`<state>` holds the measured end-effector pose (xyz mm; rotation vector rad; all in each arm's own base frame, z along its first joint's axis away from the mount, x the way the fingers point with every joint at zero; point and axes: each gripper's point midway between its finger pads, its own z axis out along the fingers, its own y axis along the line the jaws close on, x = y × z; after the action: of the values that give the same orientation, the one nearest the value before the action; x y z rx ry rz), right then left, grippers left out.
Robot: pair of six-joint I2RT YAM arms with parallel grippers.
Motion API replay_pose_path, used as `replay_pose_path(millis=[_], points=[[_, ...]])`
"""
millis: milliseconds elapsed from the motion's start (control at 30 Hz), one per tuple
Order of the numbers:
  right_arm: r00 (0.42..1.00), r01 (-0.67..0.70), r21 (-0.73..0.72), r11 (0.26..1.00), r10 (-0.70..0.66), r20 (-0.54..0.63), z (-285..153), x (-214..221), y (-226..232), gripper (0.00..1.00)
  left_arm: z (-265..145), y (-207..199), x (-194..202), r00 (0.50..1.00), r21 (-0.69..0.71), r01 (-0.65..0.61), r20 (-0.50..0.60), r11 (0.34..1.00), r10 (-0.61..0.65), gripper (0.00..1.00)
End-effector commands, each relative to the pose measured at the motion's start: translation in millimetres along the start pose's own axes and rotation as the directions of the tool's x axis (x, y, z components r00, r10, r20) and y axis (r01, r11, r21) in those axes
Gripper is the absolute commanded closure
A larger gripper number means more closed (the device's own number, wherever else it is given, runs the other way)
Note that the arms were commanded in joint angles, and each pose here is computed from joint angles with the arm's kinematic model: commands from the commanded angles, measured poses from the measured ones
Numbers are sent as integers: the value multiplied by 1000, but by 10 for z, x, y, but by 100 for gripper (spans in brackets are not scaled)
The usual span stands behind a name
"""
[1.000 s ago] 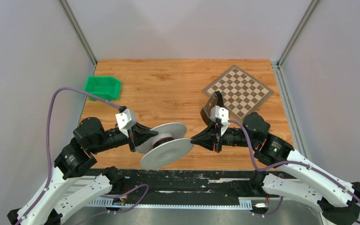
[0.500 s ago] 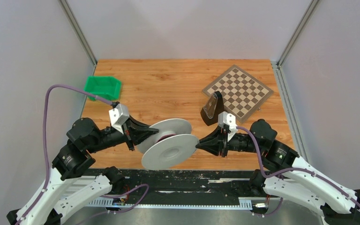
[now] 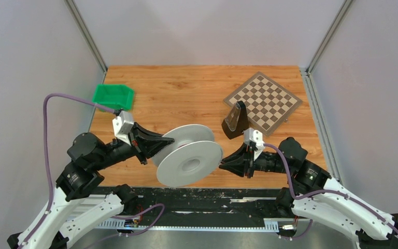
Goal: Wrap the cables
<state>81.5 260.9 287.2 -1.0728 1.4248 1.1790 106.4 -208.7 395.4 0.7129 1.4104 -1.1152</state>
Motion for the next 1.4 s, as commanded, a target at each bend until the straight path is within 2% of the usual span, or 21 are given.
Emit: replay_pose_path(millis=[0, 333, 600, 700, 767, 867, 900, 1033, 1200, 1367], points=[[999, -18, 11, 1000, 18, 41, 12, -46, -20, 81, -79, -185, -576, 979, 38, 9, 204, 999, -16, 100], [989, -60, 70, 996, 50, 141, 65, -76, -153, 76, -58, -184, -656, 960, 52, 78, 266, 996, -89, 100], [977, -88, 61, 994, 75, 200, 143, -96, -191, 80, -29, -85, -659, 942, 25, 133, 309, 991, -134, 100], [973, -90, 74, 993, 72, 218, 119, -112, -203, 76, -39, -18, -678, 926, 0, 173, 339, 985, -163, 100], [969, -73, 91, 993, 49, 243, 79, -128, -223, 68, -47, 39, -692, 916, -23, 202, 358, 979, -181, 100], [958, -38, 159, 987, -10, 288, 0, -112, -326, 56, -70, 126, -746, 887, -55, 274, 399, 960, -231, 100], [951, -41, 185, 982, -18, 308, -26, -110, -371, 54, -75, 138, -756, 879, -56, 293, 408, 954, -246, 100], [911, -36, 203, 979, -51, 410, -118, -224, -380, 45, -97, 271, -771, 803, -67, 447, 468, 892, -368, 100], [861, -28, 251, 968, -104, 498, -190, -378, -458, 43, -122, 377, -847, 730, -65, 541, 532, 838, -430, 100], [861, -27, 241, 970, -100, 500, -99, -483, -474, 43, -98, 466, -794, 692, -90, 617, 535, 781, -485, 100]])
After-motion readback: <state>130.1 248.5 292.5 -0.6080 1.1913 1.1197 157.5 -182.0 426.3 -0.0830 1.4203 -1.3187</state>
